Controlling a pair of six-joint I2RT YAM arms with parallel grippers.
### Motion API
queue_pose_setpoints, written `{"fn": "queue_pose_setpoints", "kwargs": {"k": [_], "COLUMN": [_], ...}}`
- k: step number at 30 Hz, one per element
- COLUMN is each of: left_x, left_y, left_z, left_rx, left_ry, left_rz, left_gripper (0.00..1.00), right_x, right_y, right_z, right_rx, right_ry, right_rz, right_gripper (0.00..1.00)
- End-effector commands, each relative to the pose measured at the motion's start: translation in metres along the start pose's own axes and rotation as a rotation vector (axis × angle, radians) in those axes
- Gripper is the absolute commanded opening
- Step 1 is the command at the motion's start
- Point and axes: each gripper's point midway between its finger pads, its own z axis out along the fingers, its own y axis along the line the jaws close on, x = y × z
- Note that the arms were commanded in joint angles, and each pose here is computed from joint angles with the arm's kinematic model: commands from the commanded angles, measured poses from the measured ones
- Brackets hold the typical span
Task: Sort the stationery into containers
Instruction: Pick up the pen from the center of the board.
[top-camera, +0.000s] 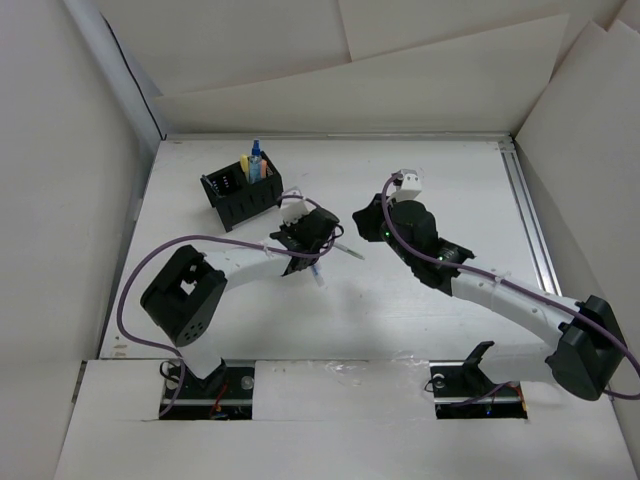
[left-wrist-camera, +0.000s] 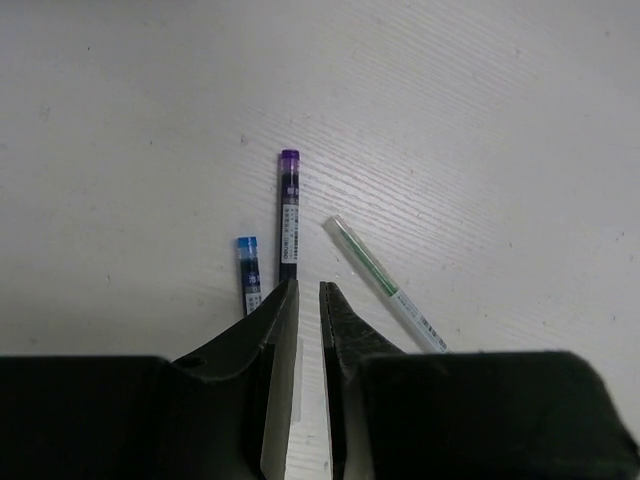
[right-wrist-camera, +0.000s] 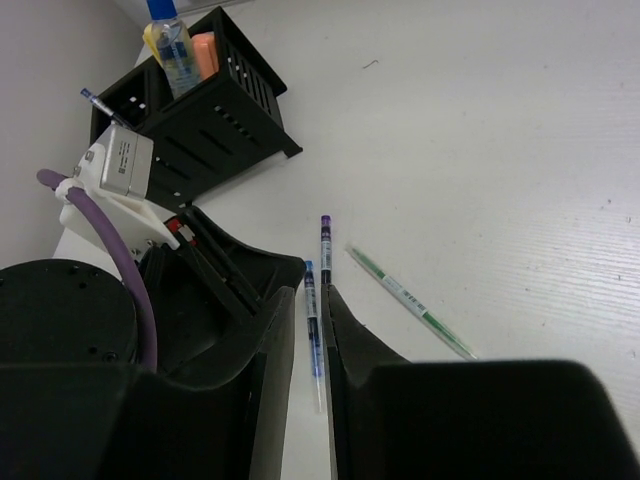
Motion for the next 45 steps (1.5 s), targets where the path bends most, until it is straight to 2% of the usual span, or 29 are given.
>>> {"fn": "queue_pose_setpoints", "kwargs": {"k": [1, 9, 19, 33, 39, 43, 45], "left_x": [-0.002, 0.011, 0.025, 0.036, 0.036, 0.025, 0.013], "left_y": [0.007, 0.028, 0.031, 0.041, 0.052, 0.058, 0.055], "left_z": [0.001, 0.015, 0.025, 0.039, 0.038, 0.030, 0.022], "left_rx": [-0.028, -0.073, -0.092, -0.149, -0.178, -0.179, -0.162], "left_ry": [-0.029, 0.014, 0.038, 0.030, 0.013, -0.004, -0.029], "left_rz": [-0.046, -0.037, -0.015, 0.022, 0.027, 0.011, -0.010], "left_gripper": [0.12, 0.13, 0.20, 0.20, 0.12, 0.01, 0.00], "right_x": [-0.014, -0.021, -0.024, -0.020, -0.026, -0.026, -0.029], "right_y": [0.010, 0.005, 0.006, 0.006, 0.001, 0.001, 0.003], "right_z": [-0.003, -0.004, -0.006, -0.004, -0.005, -0.005, -0.007], "right_rx": [-0.031, -0.020, -0.025, -0.029, -0.010, -0.010, -0.015], "right_ry": [-0.048, -0.064, -0.071, -0.058, -0.080, -0.080, -0.087], "right_rz": [0.019, 0.025, 0.028, 0.025, 0.031, 0.031, 0.033], "right_gripper": [0.23, 0.24, 0.26, 0.26, 0.26, 0.26, 0.26]}}
